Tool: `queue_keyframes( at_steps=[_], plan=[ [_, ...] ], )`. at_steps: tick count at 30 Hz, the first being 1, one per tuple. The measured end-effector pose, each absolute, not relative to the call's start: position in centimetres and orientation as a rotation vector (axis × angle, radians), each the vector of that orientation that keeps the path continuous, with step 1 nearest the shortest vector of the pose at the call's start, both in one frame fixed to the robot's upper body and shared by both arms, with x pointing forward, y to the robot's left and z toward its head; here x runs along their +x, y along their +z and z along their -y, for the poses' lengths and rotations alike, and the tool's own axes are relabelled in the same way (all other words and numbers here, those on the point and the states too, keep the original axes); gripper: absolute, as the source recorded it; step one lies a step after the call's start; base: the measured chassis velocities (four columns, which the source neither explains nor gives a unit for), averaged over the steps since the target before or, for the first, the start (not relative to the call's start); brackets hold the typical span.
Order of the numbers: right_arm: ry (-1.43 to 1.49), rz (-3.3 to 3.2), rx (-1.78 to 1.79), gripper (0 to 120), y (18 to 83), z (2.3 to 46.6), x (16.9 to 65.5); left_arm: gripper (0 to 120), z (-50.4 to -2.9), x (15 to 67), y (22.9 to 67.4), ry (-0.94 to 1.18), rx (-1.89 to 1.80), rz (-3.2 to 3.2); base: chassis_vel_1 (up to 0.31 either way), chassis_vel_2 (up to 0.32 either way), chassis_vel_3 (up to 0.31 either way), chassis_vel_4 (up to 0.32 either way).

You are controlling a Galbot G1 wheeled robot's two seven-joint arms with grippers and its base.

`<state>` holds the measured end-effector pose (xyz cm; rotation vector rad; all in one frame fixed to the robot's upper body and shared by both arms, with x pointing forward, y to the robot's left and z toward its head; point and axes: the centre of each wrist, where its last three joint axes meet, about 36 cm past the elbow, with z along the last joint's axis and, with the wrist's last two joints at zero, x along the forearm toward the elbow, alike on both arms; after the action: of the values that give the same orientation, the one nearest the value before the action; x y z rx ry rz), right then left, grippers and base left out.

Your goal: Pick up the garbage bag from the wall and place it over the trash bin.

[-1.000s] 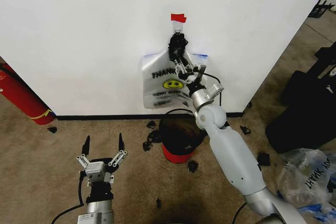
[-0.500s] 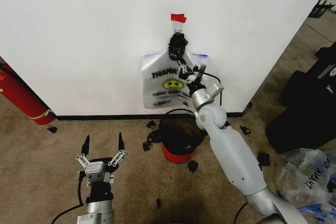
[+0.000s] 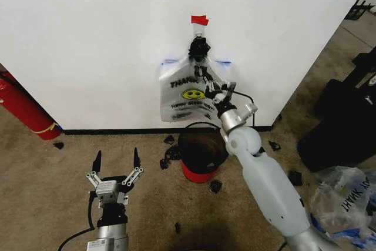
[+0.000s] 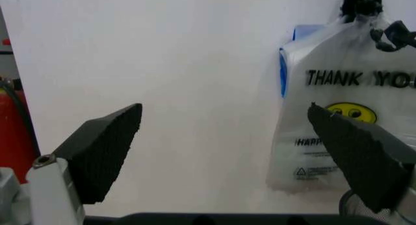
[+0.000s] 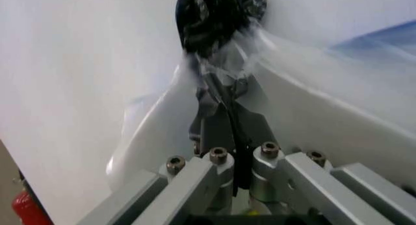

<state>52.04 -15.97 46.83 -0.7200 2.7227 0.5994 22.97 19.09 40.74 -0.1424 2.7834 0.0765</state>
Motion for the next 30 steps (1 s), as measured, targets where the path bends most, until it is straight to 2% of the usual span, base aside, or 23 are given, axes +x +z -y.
queue_keyframes(
  at_steps=[30],
  plan=[
    [0.558,-2.729,-0.702,0,45.4,17.7,41.8,100,-18.7,22.8,40.7,0.072,-0.103,-2.778,0.000,0.000,0.000,0.000]
  ],
)
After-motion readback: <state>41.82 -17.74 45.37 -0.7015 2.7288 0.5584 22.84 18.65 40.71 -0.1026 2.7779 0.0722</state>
